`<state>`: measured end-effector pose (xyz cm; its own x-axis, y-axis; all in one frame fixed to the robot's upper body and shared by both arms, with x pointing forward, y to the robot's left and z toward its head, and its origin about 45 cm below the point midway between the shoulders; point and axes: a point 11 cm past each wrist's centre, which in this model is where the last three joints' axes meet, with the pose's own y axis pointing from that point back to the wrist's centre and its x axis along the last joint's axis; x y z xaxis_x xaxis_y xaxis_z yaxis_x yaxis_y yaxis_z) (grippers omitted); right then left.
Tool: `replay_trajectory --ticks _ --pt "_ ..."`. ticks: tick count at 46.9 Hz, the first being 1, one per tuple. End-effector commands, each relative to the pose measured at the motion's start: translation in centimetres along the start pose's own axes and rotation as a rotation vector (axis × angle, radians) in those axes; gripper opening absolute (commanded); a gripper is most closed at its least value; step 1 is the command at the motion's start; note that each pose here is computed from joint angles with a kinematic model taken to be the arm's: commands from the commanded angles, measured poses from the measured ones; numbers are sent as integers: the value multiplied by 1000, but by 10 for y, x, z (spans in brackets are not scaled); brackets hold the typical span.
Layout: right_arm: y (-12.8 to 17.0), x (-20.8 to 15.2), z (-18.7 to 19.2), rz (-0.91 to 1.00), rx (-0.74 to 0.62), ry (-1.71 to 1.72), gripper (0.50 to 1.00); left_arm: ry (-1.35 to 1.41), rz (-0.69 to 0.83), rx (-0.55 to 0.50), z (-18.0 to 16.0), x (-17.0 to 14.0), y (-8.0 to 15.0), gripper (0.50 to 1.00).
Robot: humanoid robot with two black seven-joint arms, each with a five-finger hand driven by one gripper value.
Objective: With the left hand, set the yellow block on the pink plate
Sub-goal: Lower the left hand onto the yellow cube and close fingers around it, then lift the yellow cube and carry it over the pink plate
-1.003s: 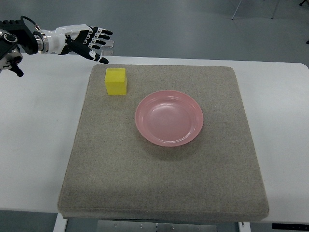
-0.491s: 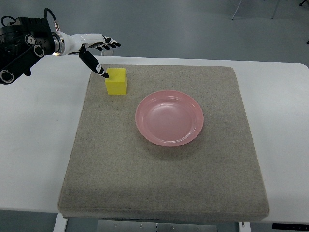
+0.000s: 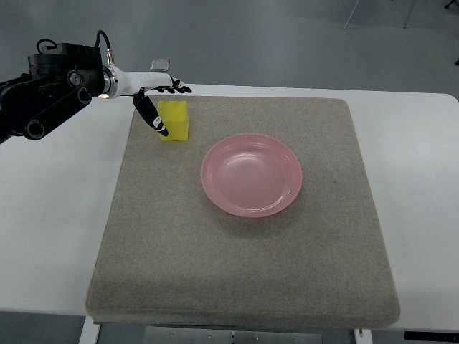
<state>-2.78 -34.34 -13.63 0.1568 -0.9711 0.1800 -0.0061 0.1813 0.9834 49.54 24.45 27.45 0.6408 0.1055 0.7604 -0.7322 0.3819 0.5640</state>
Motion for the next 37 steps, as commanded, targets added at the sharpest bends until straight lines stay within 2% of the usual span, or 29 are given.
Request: replay_trajectory --ticks 1,13,18,21,23,31,34,37 --pt "0 0 0 0 0 0 924 -25 9 4 3 -6 -6 990" --pt "0 0 0 0 0 0 924 -73 15 41 -1 -17 -17 973" --pt "0 0 0 0 0 0 924 -72 17 53 -4 -17 -16 932" --pt "0 0 0 0 0 0 924 -72 17 55 -5 -17 -16 870" --pt "0 0 0 0 0 0 924 -76 16 58 -5 -17 -16 855" --pt "0 0 0 0 0 0 924 -135 16 77 -7 -16 -17 716" --pt "0 0 0 0 0 0 924 -135 15 76 -6 -17 -17 694" --pt "0 0 0 2 0 0 924 -137 18 75 -6 -17 -17 645"
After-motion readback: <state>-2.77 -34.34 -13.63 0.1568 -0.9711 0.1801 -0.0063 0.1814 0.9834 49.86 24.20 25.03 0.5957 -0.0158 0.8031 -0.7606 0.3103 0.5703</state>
